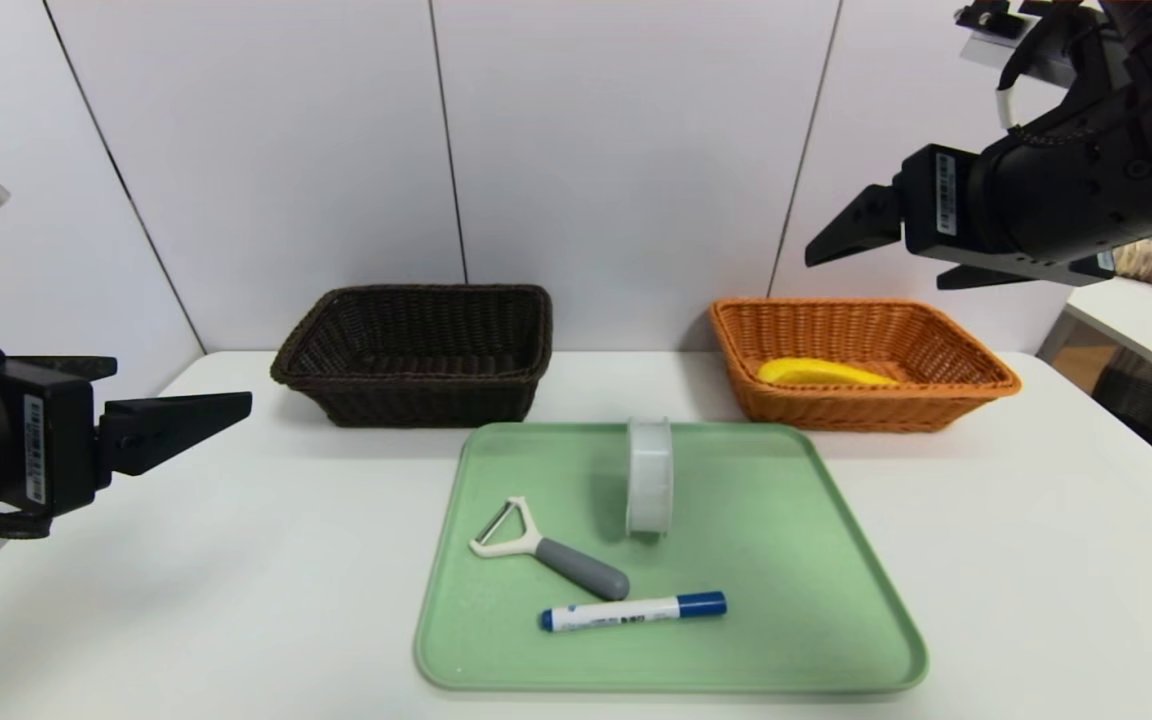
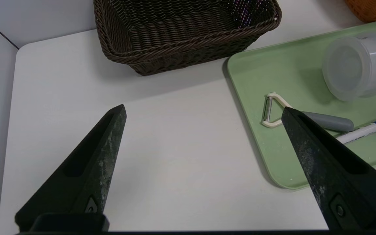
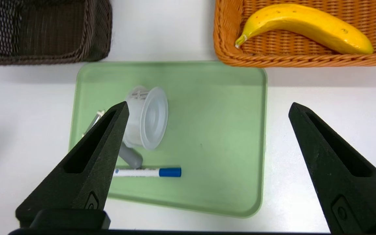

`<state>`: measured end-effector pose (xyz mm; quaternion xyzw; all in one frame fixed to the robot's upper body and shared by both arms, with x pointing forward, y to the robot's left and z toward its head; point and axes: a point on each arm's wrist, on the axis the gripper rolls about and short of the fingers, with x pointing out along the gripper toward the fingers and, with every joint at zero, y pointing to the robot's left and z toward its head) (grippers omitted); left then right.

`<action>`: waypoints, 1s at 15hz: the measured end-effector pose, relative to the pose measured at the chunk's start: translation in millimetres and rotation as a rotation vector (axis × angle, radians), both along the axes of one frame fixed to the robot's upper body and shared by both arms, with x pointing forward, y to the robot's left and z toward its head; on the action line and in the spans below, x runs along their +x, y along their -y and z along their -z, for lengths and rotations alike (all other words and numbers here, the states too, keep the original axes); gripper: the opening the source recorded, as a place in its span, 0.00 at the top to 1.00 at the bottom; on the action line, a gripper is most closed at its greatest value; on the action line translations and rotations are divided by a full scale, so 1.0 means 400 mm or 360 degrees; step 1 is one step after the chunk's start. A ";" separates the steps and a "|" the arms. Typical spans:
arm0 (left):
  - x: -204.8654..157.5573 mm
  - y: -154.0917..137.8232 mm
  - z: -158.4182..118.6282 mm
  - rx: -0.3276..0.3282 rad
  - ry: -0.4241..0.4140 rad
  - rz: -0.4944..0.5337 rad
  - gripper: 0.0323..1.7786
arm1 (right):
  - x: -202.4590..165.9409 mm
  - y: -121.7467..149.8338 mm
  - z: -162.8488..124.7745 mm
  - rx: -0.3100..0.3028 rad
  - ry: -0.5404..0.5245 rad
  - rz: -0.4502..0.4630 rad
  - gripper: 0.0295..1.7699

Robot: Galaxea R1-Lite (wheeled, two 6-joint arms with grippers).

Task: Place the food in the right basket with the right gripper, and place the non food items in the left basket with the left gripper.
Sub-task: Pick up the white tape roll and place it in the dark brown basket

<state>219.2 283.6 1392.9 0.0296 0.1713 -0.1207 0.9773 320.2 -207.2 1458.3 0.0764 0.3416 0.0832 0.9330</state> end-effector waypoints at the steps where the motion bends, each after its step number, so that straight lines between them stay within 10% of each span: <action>1: 0.001 0.001 0.001 0.0000 -0.0005 0.0001 0.05 | -0.006 -0.016 0.003 0.0005 -0.0014 -0.0045 0.04; 11: -0.005 -0.001 0.024 -0.0029 -0.0060 -0.0021 0.05 | 0.112 -0.238 0.187 0.0253 -0.0367 0.0106 0.04; 15: -0.011 -0.004 0.035 -0.0023 -0.0078 -0.0022 0.05 | 0.138 -0.288 0.247 0.0211 -0.0423 0.0087 0.04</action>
